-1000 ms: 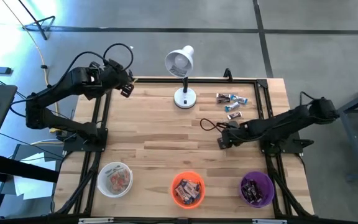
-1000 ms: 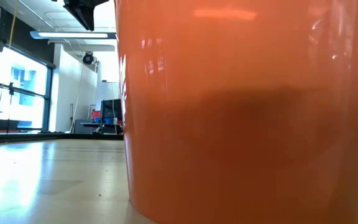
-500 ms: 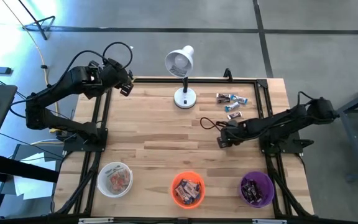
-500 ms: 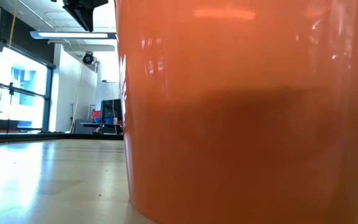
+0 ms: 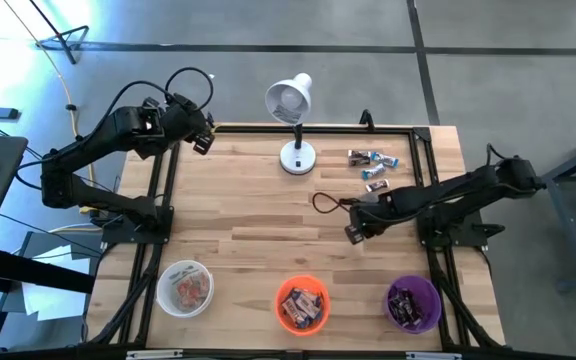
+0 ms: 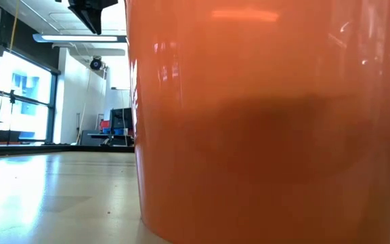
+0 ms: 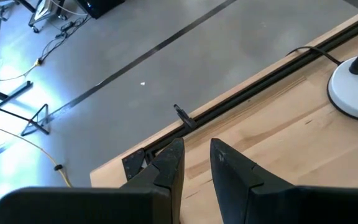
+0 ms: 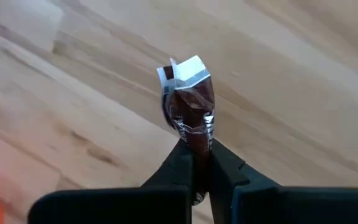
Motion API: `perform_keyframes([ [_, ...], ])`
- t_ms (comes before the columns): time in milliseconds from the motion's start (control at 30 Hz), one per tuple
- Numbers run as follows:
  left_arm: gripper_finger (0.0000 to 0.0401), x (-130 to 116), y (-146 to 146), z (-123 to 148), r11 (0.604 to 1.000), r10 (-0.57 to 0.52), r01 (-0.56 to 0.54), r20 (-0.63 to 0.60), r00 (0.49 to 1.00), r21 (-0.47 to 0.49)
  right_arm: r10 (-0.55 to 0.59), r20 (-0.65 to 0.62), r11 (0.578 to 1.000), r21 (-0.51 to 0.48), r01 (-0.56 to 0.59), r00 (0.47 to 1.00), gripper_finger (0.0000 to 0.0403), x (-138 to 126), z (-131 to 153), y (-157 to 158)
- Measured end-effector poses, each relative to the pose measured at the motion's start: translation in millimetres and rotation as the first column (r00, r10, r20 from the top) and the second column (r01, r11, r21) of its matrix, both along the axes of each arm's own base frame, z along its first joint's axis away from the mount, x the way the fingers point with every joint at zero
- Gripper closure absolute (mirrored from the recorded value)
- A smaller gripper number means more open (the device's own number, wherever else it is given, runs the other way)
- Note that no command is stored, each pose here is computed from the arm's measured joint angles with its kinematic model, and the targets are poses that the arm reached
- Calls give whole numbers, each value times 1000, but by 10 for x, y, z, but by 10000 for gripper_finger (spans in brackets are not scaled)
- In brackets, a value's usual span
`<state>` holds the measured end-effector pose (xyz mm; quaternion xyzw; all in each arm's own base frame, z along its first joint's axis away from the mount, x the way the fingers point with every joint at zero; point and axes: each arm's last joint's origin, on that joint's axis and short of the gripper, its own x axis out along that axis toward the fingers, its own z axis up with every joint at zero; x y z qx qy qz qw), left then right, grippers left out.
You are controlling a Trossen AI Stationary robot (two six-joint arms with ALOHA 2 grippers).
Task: Organize candy in baskets
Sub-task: Put the brown chocolate bar into the purple bucket
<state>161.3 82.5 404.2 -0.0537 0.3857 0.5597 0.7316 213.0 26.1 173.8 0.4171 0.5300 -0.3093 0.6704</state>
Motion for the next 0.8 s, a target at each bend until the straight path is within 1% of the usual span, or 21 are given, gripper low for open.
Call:
perform_keyframes([
  [100,337,2,-1,-2,1000,-4,4,2,1000,-7,42,-9,999,-27,-42,999,393,68,262,93],
  [200,337,2,-2,-3,1000,-5,5,3,1000,-8,83,1,993,-82,-82,997,396,107,594,200],
  [267,337,2,-2,-3,1000,-5,5,4,1000,-9,103,-42,989,-104,-107,994,398,72,781,250],
  [367,337,3,-1,-2,1000,-5,5,5,1000,-9,120,-103,986,-107,-131,987,399,-6,1047,311],
  [433,337,3,-1,-2,1000,-1,1,9,1000,-9,126,-145,986,-91,-140,981,398,-76,1195,356],
  [533,337,3,-1,-2,1000,1,-1,12,1000,-10,149,-166,987,-37,-157,975,398,-159,1384,466],
  [600,337,3,-2,-3,1000,1,-1,12,1000,-10,159,-154,987,6,-160,975,398,-201,1481,566],
  [667,337,5,-3,-5,1000,-2,2,19,1000,-20,152,-138,988,37,-148,979,398,-244,1547,679],
  [800,337,8,-6,-8,999,3,-2,41,999,-37,126,-160,990,89,-113,979,398,-367,1570,892],
])
